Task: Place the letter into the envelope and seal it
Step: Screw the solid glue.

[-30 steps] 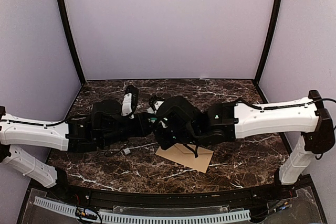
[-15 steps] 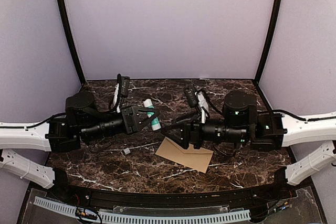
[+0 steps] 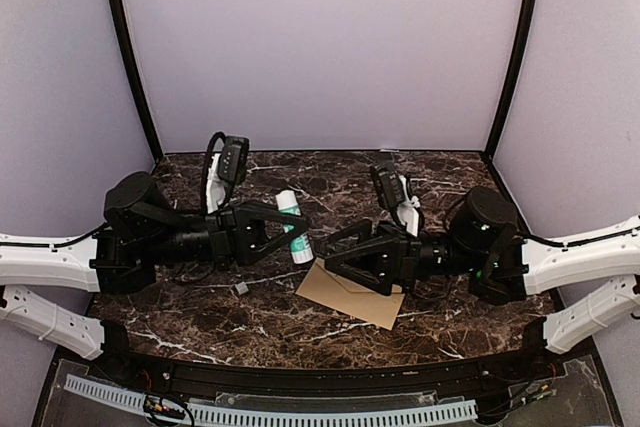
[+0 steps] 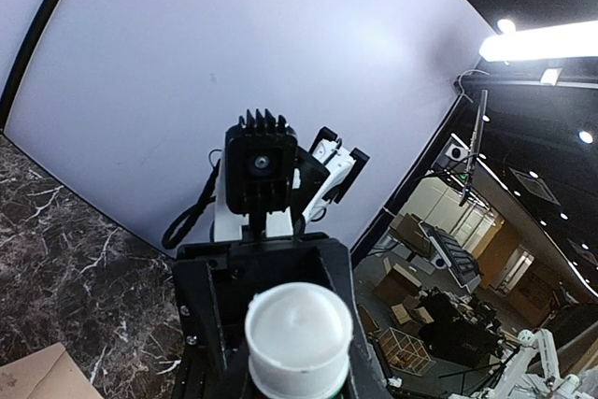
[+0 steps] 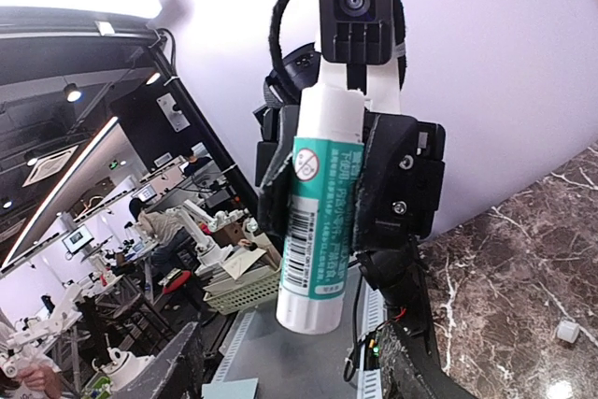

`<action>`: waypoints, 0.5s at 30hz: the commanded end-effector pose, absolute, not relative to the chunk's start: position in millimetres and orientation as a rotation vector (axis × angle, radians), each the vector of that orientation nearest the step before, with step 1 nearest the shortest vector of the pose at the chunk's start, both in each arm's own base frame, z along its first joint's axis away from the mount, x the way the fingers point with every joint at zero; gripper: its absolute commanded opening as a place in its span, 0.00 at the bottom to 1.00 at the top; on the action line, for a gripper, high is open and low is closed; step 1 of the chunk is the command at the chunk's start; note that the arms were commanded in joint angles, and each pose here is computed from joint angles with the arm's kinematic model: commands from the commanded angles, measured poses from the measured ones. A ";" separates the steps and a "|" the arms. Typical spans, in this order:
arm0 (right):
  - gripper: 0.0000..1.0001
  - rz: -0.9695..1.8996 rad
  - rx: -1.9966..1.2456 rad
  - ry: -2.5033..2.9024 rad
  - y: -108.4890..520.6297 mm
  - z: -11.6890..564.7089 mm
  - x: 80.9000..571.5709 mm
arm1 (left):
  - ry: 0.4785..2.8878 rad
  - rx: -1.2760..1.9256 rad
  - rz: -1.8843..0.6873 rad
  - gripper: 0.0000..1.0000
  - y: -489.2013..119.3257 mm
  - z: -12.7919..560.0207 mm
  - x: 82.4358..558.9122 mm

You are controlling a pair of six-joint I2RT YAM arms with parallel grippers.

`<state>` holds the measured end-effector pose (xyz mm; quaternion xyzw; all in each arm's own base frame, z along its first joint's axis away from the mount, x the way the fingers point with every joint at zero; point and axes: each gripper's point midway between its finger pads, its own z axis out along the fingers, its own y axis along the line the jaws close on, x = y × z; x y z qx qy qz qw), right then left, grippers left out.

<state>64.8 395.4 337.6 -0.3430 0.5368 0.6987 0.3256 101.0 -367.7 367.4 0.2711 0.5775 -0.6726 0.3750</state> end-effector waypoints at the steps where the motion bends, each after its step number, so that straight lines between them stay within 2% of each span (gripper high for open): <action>1: 0.60 1.937 -0.959 1.274 395.6 358.8 48.5 | 1.344 0.779 -1.802 0.00 -364.9 384.8 82.0; 5: 0.56 1.943 -0.991 1.277 404.1 357.4 46.0 | 1.340 0.786 -1.812 0.00 -366.1 384.7 80.9; 15: 0.39 1.970 -1.002 1.257 413.3 361.9 44.5 | 1.339 0.796 -1.814 0.00 -369.2 384.0 80.8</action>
